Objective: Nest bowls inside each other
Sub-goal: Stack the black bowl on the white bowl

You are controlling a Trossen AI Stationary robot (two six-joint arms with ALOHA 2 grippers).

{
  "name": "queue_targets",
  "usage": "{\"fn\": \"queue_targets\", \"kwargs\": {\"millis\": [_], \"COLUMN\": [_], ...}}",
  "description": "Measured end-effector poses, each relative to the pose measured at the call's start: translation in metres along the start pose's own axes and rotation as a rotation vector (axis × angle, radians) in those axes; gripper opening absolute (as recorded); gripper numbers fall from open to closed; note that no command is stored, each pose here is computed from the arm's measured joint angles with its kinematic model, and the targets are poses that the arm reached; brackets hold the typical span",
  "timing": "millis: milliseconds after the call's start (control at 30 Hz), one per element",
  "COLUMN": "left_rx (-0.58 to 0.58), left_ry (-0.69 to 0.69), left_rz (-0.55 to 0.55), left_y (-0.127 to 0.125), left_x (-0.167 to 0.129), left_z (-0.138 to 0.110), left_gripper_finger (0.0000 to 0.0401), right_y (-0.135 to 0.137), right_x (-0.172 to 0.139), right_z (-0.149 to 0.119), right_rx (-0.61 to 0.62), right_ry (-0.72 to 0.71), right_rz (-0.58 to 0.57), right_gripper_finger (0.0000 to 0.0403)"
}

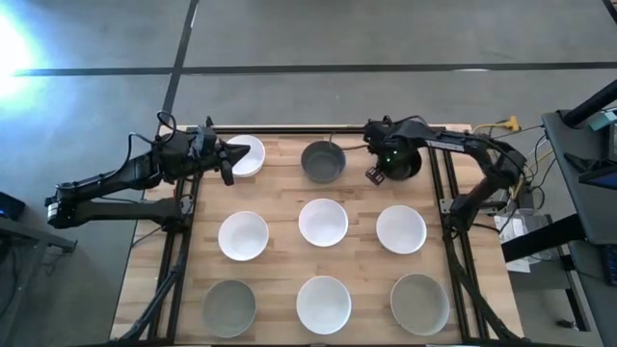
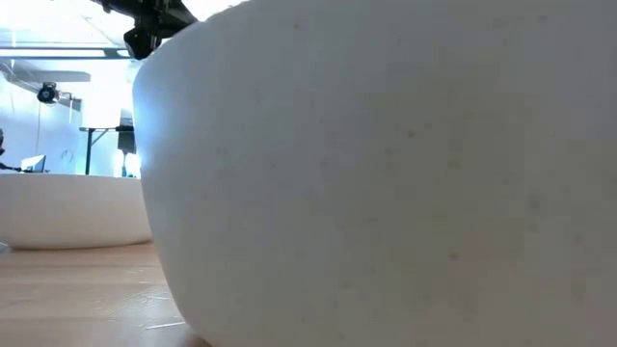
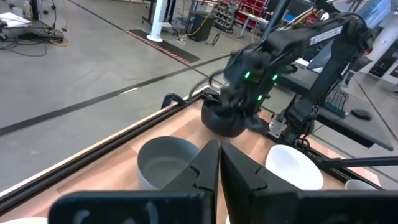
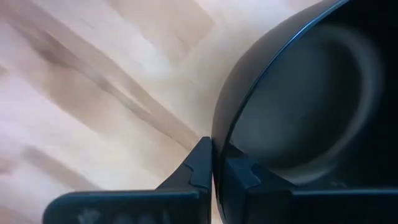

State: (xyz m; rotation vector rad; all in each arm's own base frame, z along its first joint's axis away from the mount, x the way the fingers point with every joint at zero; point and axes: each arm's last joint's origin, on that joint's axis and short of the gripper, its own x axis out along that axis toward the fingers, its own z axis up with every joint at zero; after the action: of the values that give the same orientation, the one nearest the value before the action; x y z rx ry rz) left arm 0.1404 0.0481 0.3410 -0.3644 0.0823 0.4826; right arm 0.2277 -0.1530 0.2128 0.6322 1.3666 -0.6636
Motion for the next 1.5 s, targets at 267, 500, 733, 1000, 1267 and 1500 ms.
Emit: {"fn": "queue_targets", "kwargs": {"millis": [267, 500, 733, 1000, 1267, 1500], "left_rx": [0.001, 0.023, 0.067, 0.116, 0.136, 0.133], "left_ry": [0.004, 0.016, 0.032, 0.019, -0.020, -0.036], "left_rz": [0.003, 0.008, 0.019, 0.016, 0.009, 0.004], "left_y": [0.000, 0.000, 0.000, 0.000, 0.001, 0.001], "left_x": [0.001, 0.005, 0.010, 0.007, -0.004, -0.009], "left_z": [-0.001, -0.002, -0.004, -0.002, 0.002, 0.003], "left_gripper_finger": [0.0000, 0.0000, 0.0000, 0.0000, 0.0000, 0.0000], "right_y": [0.019, 0.062, 0.129, 0.195, 0.237, 0.273], "right_x": [-0.082, -0.141, -0.138, -0.144, -0.146, -0.120], "right_z": [-0.019, -0.046, -0.076, -0.076, -0.065, -0.063], "right_rx": [0.060, -0.137, -0.462, -0.684, -0.867, -0.953], "right_ry": [-0.456, -0.842, -0.763, -0.673, -0.480, -0.312], "right_rz": [0.306, 0.784, 0.803, 0.591, 0.357, 0.252], "right_gripper_finger": [0.0009, 0.0009, 0.0009, 0.0009, 0.0009, 0.0009]}}
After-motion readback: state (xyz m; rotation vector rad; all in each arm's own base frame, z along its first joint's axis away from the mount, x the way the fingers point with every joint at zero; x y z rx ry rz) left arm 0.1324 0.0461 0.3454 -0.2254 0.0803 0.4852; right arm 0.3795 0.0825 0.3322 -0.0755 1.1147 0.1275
